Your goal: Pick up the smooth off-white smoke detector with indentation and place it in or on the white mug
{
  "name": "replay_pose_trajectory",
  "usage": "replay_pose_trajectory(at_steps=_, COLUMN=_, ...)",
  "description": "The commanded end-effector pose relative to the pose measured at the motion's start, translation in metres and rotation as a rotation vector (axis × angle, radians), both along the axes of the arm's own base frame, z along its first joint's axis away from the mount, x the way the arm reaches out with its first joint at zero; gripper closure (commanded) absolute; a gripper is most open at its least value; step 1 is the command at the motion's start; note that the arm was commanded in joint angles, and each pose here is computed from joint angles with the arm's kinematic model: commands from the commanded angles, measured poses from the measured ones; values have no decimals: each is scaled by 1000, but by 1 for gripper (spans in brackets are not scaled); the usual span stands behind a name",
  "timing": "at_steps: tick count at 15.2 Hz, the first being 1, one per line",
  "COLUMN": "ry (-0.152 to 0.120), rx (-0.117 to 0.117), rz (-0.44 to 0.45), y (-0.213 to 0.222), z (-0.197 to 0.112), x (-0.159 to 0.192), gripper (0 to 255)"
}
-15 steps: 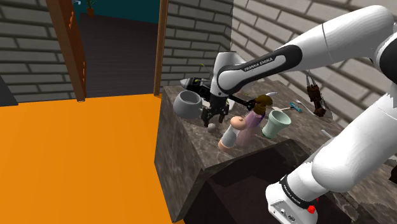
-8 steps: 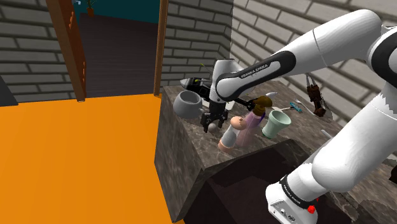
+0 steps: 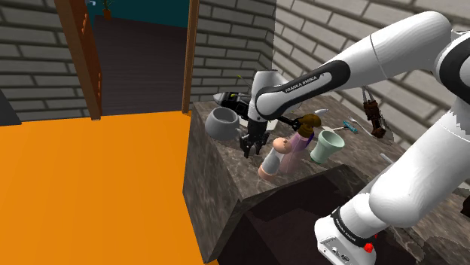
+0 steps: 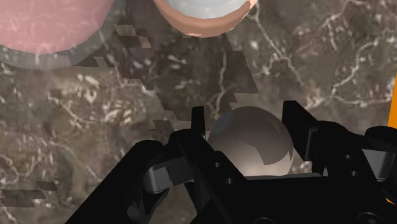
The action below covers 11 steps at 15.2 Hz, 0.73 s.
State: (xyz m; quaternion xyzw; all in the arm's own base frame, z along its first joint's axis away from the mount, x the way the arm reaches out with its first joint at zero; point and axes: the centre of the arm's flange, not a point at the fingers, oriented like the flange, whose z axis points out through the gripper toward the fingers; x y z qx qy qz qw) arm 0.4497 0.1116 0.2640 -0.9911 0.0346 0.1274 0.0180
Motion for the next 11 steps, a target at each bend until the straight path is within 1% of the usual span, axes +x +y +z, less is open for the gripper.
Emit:
replay_pose_trajectory(at_steps=1, ry=0, rx=0, rz=0, y=0, z=0, x=0, gripper=255)
replay_pose_trajectory(at_steps=7, ry=0, rx=0, rz=0, y=0, z=0, x=0, gripper=255)
replay_pose_trajectory(at_steps=11, ry=0, rx=0, rz=0, y=0, z=21, x=0, gripper=255)
